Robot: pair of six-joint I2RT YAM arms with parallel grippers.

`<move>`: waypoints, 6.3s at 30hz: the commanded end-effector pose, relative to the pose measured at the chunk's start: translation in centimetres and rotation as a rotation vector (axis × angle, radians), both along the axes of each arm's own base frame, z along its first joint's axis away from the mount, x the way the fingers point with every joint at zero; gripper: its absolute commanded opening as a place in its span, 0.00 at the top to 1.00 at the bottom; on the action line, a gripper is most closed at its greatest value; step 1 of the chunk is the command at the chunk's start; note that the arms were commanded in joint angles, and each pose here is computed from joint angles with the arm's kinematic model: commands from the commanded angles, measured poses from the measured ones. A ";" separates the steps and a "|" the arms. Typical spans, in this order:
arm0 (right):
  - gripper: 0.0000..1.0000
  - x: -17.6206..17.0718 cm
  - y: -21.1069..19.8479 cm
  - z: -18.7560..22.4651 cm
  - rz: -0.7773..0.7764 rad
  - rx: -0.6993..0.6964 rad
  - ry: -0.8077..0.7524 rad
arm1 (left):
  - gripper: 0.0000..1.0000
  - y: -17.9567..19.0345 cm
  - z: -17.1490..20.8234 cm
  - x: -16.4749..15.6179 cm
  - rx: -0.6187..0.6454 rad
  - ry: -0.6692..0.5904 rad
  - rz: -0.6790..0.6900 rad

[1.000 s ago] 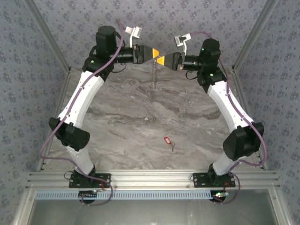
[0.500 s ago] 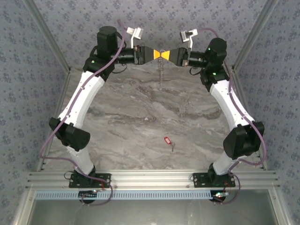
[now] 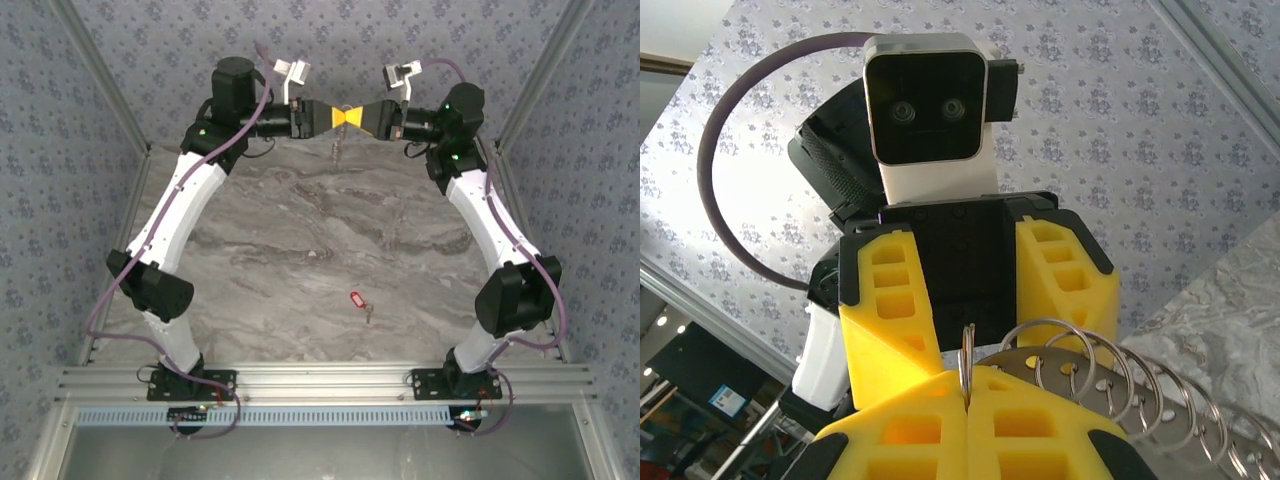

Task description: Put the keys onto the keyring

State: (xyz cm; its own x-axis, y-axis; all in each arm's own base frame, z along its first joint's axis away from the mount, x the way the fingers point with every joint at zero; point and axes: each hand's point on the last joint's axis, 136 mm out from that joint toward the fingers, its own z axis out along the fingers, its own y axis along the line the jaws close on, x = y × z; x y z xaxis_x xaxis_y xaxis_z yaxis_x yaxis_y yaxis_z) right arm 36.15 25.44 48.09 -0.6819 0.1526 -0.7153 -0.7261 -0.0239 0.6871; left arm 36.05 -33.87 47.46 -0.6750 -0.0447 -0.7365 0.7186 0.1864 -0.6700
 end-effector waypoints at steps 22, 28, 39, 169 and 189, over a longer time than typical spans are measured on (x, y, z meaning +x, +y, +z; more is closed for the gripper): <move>1.00 -1.1 0.6 0.3 0.046 0.011 -0.021 | 0.55 1.4 3.1 0.1 -0.036 -0.103 0.056; 1.00 -1.3 0.9 0.3 0.053 0.011 -0.020 | 0.55 1.1 3.4 0.0 -0.043 -0.110 0.044; 1.00 -1.3 1.2 0.2 0.056 0.010 -0.016 | 0.55 0.7 3.3 -0.4 -0.042 -0.109 0.015; 0.83 -0.8 1.1 4.9 -0.162 0.025 -0.173 | 1.00 1.1 7.4 -2.3 -0.146 -0.437 -0.036; 1.00 1.4 -2.6 5.4 -0.253 0.100 -0.143 | 0.58 5.0 8.7 0.2 -0.140 -0.370 0.111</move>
State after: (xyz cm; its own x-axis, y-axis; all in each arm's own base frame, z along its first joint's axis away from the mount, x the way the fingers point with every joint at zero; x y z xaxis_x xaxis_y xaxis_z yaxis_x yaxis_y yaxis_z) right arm 37.80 24.02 51.76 -0.5424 0.3299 -0.7726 -0.7870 0.1223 0.6047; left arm 36.81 -30.63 53.89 -0.3914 -0.1734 -0.9037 0.8868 0.1912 -0.4208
